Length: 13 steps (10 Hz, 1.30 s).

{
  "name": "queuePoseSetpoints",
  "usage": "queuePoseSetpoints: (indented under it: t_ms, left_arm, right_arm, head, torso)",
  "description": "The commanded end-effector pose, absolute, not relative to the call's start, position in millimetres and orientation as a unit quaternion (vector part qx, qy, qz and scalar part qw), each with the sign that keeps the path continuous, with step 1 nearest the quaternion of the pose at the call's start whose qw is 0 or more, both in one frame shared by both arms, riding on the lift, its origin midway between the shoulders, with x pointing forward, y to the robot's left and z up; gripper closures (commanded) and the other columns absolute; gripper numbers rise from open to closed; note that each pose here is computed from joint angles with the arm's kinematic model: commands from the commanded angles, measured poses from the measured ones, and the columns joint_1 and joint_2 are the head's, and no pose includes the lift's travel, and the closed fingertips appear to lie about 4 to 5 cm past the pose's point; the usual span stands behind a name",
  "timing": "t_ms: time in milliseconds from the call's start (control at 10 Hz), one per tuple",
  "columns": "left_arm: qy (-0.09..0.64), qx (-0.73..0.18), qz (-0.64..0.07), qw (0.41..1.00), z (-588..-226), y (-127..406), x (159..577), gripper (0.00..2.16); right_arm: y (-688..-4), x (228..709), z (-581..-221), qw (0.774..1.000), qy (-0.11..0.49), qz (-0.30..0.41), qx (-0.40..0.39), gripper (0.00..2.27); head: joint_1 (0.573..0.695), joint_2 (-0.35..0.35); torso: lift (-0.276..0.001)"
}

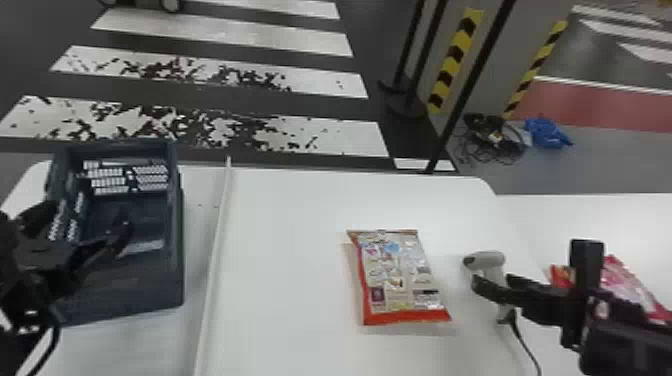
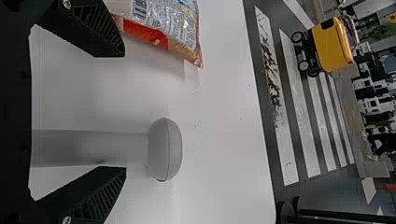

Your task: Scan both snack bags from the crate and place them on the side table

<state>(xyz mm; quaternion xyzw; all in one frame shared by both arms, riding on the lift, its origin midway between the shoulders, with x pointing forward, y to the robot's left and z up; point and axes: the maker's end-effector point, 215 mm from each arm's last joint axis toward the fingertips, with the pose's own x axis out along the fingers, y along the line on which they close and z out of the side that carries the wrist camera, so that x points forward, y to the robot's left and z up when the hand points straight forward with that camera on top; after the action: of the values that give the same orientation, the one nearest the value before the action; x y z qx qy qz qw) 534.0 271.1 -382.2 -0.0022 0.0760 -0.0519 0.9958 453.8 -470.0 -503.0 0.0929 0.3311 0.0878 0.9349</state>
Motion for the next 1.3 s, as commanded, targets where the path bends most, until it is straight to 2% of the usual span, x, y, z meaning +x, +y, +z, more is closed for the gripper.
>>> queuePoseSetpoints:
  t_ms: [0, 100, 200, 300, 400, 600, 900, 1000, 1200]
  left_arm:
    - [0.077, -0.003, -0.051, 0.996, -383, 272, 533, 0.09]
    - [0.077, -0.003, -0.051, 0.996, -383, 272, 533, 0.09]
    - [0.077, -0.004, -0.051, 0.996, -383, 272, 533, 0.09]
    - [0.077, -0.004, -0.051, 0.996, -383, 271, 533, 0.09]
    - [0.077, -0.003, -0.052, 0.996, -384, 271, 533, 0.09]
    - [0.077, -0.004, -0.052, 0.996, -384, 269, 533, 0.09]
    - [0.078, -0.002, -0.054, 0.995, -385, 268, 532, 0.09]
    - [0.078, -0.003, -0.054, 0.996, -383, 267, 533, 0.09]
    - [0.079, -0.003, -0.057, 0.995, -385, 263, 534, 0.09]
  right_arm:
    - [-476, 459, -513, 0.929, 0.351, 0.083, 0.080, 0.29]
    - [-479, 459, -516, 0.927, 0.359, 0.082, 0.071, 0.68]
    - [-483, 458, -520, 0.925, 0.367, 0.076, 0.061, 1.47]
    - [-490, 457, -523, 0.924, 0.374, 0.065, 0.041, 1.90]
    - [-492, 457, -522, 0.926, 0.370, 0.067, 0.032, 2.08]
    - [-500, 457, -517, 0.931, 0.358, 0.064, 0.021, 2.23]
    - [-501, 440, -503, 0.928, 0.366, 0.028, 0.059, 2.23]
    - [-490, 426, -505, 0.922, 0.378, 0.023, 0.084, 2.23]
    - [-457, 423, -484, 0.925, 0.365, 0.036, 0.102, 2.23]
  head:
    - [0.695, -0.220]
    - [0.695, -0.221]
    - [0.695, -0.225]
    - [0.695, -0.230]
    - [0.695, -0.238]
    - [0.695, -0.243]
    - [0.695, -0.257]
    - [0.695, -0.260]
    - [0.695, -0.248]
  torso:
    - [-0.098]
    - [-0.098]
    - [-0.098]
    - [-0.098]
    - [-0.098]
    - [-0.098]
    - [-0.098]
    - [-0.098]
    - [-0.098]
